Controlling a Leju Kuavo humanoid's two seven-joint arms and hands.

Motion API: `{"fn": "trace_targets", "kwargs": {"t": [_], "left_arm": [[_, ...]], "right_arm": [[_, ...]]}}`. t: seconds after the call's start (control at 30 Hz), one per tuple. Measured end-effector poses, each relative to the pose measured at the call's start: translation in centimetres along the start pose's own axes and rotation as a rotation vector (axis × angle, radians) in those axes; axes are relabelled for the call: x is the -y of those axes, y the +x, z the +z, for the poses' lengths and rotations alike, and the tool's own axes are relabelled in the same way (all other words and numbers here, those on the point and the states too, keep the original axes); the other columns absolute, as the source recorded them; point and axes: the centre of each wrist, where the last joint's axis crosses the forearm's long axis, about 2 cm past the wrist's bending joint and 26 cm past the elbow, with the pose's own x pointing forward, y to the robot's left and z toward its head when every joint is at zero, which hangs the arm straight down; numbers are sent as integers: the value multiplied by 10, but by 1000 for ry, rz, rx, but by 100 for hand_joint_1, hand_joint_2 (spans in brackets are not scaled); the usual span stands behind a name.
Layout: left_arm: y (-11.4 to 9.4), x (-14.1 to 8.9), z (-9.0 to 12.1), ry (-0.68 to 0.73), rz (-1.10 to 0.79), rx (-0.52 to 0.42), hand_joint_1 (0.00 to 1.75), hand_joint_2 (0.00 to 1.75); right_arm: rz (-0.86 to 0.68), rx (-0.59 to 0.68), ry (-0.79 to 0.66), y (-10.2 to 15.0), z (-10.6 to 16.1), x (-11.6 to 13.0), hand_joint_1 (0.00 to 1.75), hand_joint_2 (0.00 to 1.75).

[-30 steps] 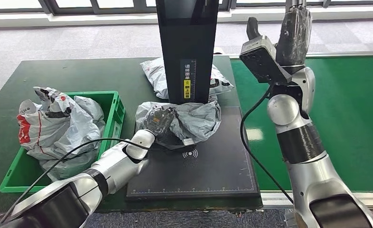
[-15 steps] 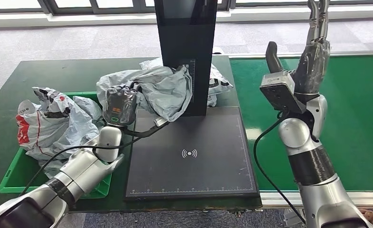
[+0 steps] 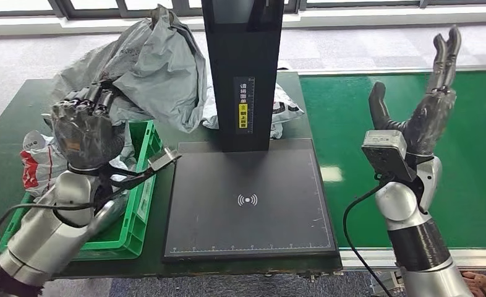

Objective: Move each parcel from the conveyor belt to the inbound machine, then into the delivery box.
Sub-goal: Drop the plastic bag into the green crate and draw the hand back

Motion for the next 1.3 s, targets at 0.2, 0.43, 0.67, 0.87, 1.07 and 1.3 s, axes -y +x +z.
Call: {"fn": "trace_targets", "kwargs": {"t": [0.2, 0.43, 0.67, 0.87, 1.07, 1.3], "left_arm": [[-47, -35, -8, 123, -112, 16, 175, 175], [-110, -12, 39, -69, -269, -422, 175, 175], [-128, 27, 68, -467, -386, -437, 175, 175], [-141, 46, 77, -622, -451, -353, 175, 175], [-151, 55, 83, -725, -493, -314, 175, 175], [-163, 67, 84, -888, -536, -279, 175, 175]], "right_arm": [[5, -8, -12, -3, 9, 9, 0, 175], [23, -1, -19, -3, 11, 21, 0, 175], [47, 8, -11, 0, 8, 26, 0, 175], [41, 7, 9, -1, 8, 27, 0, 175], [47, 7, 10, -2, 6, 29, 0, 175], [45, 6, 20, -3, 4, 30, 0, 175]]}}
